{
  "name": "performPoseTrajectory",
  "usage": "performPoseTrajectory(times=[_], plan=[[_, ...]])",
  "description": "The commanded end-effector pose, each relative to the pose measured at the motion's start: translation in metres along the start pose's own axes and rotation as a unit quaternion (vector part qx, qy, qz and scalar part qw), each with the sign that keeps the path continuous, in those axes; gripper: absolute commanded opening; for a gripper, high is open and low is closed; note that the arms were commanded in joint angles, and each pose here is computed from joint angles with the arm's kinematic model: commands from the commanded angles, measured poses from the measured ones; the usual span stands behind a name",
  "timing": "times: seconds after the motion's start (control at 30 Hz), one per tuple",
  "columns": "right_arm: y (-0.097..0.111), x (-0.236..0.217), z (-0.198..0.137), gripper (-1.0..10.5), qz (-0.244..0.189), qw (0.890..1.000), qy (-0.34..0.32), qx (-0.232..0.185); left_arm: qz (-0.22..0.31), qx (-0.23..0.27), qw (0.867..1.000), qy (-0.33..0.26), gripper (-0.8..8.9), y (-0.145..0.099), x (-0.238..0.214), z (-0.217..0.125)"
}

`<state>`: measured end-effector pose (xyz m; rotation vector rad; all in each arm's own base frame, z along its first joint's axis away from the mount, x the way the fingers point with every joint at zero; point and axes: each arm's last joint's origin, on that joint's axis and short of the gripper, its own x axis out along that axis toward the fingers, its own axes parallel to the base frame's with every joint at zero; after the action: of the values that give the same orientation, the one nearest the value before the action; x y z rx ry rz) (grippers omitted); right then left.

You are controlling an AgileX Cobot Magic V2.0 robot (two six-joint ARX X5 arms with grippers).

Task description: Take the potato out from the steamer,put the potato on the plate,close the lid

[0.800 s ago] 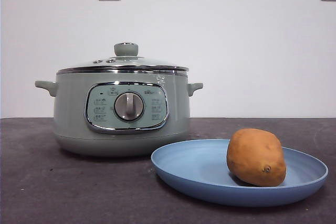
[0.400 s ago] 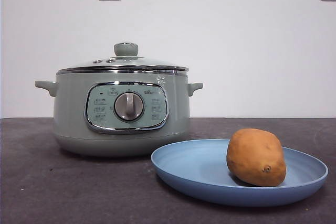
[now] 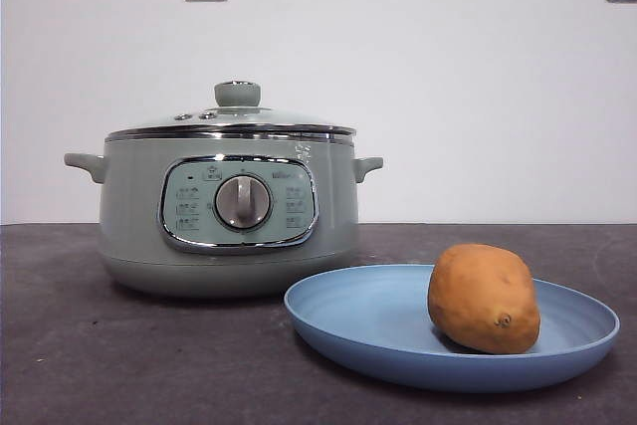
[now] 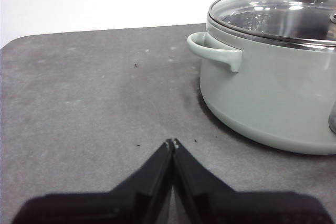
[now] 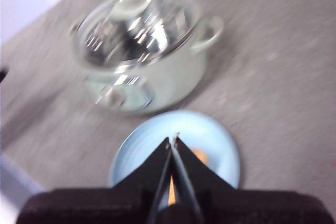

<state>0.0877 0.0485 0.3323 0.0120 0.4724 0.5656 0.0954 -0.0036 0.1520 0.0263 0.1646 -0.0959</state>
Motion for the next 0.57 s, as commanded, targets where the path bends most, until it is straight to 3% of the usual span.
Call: performPoseTrajectory(times=[0.03,0.23,0.43,0.57], plan=[[-0.012,-0.002,-0.009,0.0,-0.049,0.998,-0.03,0.015,0.002,-0.006,1.0,0.006,-0.03,0.0,0.001,-0.005],[-0.029,-0.003,-0.033,0.0,-0.125,0.982,-0.143,0.021,0.002,-0.006,1.0,0.006,-0.03,0.0,0.001,-0.005],[-0.041,0.013,-0.075,0.0,-0.171,0.961,-0.218,0.014,0.002,-0.006,1.0,0.006,-0.03,0.0,0.001,-0.005],[-0.048,0.026,-0.099,0.0,-0.181,0.954,-0.239,0.018,0.002,-0.006,1.0,0.006,-0.03,0.0,0.001,-0.005]])
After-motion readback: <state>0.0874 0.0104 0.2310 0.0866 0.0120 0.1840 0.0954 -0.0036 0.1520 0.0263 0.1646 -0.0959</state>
